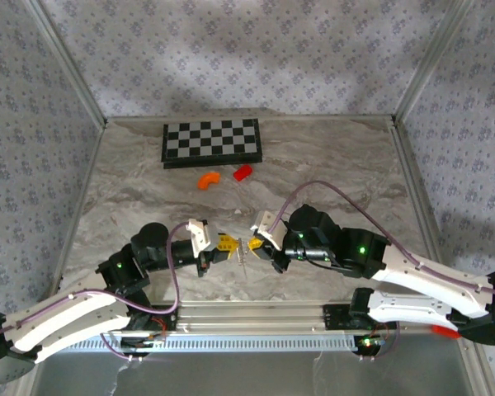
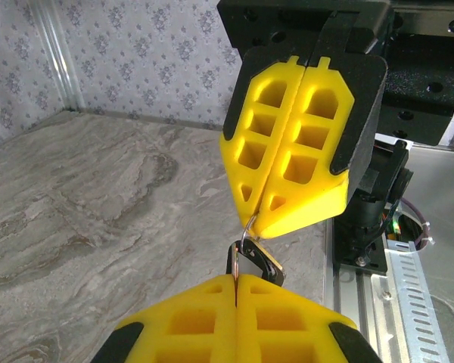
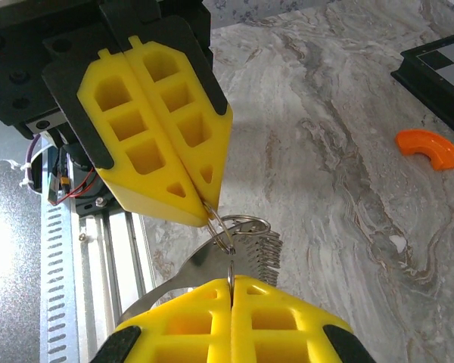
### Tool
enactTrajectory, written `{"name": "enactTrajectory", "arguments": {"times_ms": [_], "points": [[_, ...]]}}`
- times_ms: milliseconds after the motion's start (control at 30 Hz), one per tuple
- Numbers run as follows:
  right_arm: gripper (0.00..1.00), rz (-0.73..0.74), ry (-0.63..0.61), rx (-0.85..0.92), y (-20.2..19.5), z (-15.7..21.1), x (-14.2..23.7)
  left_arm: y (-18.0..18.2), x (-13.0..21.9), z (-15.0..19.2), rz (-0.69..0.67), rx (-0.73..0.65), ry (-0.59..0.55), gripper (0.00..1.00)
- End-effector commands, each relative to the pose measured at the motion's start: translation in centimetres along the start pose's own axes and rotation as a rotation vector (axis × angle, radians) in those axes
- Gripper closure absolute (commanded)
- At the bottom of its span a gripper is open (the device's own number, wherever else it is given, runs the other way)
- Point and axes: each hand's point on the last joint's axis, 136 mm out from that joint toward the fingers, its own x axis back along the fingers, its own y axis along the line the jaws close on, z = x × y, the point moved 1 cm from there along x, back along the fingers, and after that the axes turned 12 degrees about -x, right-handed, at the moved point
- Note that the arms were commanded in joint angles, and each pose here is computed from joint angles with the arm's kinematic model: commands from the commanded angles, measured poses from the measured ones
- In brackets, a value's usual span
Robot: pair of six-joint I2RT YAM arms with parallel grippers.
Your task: Put the keys on the keyring
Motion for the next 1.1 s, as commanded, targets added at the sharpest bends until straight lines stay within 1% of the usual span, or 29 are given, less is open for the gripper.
{"name": "enactTrajectory", "arguments": {"times_ms": [0, 1067], "points": [[1.00, -0.018, -0.051, -0.012, 0.50, -1.67, 0.73, -0.06, 0.37, -1.58, 0.003, -0.021, -0.058, 1.00], [1.00, -0.024, -0.065, -0.006, 0.31, -1.99, 0.12, -0.41, 0.28, -1.74, 0.027, -0.018, -0.071, 1.00]]}}
